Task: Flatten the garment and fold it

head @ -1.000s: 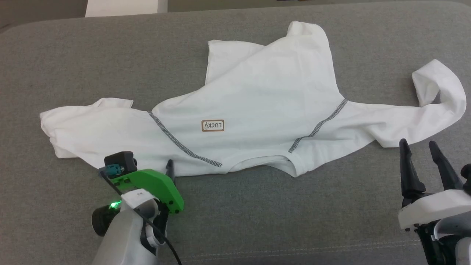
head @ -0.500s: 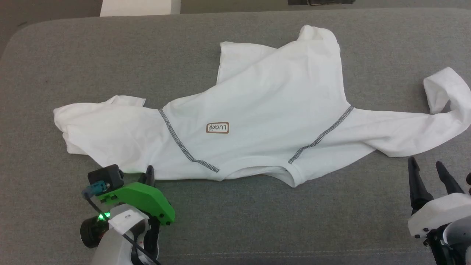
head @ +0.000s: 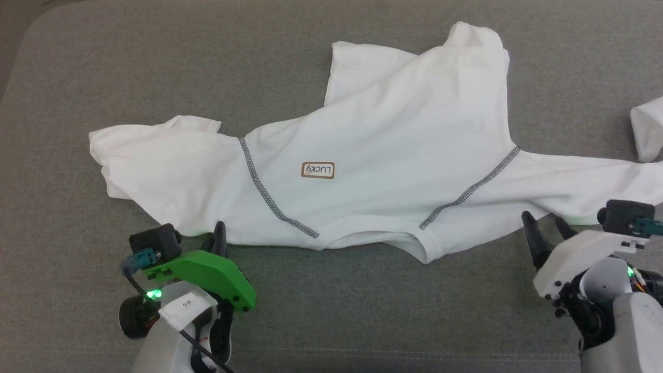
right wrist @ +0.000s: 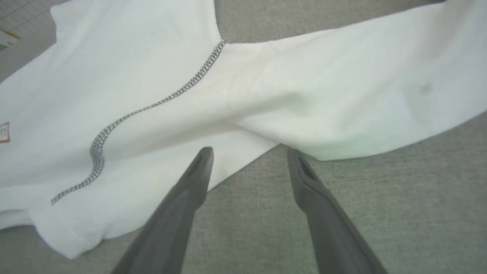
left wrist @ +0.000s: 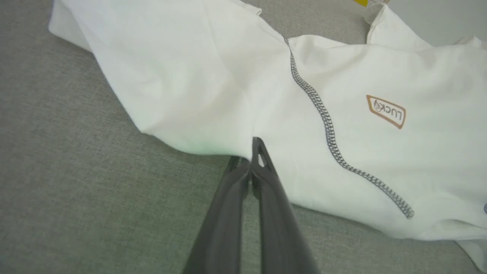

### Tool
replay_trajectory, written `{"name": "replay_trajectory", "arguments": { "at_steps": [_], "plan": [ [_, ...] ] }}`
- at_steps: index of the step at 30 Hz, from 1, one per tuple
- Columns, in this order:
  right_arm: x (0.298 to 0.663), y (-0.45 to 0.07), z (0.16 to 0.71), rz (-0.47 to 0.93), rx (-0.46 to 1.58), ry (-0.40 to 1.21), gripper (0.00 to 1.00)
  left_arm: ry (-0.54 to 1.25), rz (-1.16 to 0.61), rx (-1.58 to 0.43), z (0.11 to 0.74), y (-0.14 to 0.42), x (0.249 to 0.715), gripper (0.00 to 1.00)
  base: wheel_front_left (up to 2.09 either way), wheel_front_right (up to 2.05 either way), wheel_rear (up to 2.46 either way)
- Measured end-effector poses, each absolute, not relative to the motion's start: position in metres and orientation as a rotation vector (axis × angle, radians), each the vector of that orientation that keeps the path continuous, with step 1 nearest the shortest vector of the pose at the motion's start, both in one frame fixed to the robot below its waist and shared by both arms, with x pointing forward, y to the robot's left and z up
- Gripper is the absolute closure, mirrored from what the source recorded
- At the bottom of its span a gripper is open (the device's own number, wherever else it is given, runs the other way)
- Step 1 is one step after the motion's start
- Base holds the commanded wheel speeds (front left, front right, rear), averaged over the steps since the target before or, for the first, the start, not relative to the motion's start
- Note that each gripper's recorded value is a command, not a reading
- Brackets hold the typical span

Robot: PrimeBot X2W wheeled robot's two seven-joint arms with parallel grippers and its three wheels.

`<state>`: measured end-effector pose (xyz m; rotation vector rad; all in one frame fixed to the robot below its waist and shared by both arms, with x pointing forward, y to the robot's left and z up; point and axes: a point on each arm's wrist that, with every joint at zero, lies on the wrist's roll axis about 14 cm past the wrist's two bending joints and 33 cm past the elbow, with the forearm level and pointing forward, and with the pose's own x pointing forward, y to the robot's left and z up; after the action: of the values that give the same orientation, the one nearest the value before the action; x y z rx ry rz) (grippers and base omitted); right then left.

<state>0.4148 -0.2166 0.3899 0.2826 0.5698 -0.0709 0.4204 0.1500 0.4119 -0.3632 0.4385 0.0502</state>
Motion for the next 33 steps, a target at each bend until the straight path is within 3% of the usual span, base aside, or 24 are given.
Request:
{"name": "replay_trajectory", "arguments": {
  "at_steps": [8, 9, 10, 11, 12, 23, 33],
  "plan": [
    [0.434, -0.204, 0.365, -0.041, 0.284, 0.700, 0.00, 0.452, 0.052, -0.363, 0.405, 0.152, 0.422, 1.00, 0.00, 0.00, 0.00],
    [0.435, -0.204, 0.364, -0.039, 0.281, 0.706, 0.10, 0.453, 0.054, -0.363, 0.404, 0.152, 0.422, 1.00, 0.00, 0.00, 0.00],
    [0.436, -0.203, 0.363, -0.036, 0.274, 0.717, 0.60, 0.454, 0.056, -0.363, 0.404, 0.153, 0.422, 1.00, 0.00, 0.00, 0.00],
    [0.436, -0.203, 0.361, -0.033, 0.268, 0.728, 0.73, 0.456, 0.059, -0.362, 0.403, 0.154, 0.422, 1.00, 0.00, 0.00, 0.00],
    [0.436, -0.203, 0.361, -0.032, 0.263, 0.734, 1.00, 0.457, 0.061, -0.362, 0.402, 0.154, 0.421, 1.00, 0.00, 0.00, 0.00],
    [0.410, -0.205, 0.383, -0.028, 0.278, 0.681, 1.00, 0.373, 0.035, -0.369, 0.426, 0.152, 0.423, 1.00, 0.00, 0.00, 0.00],
    [0.400, -0.223, 0.503, -0.024, 0.175, 0.400, 1.00, 0.105, -0.160, -0.525, 0.535, 0.132, 0.429, 1.00, 0.00, 0.00, 0.00]
  ]
}}
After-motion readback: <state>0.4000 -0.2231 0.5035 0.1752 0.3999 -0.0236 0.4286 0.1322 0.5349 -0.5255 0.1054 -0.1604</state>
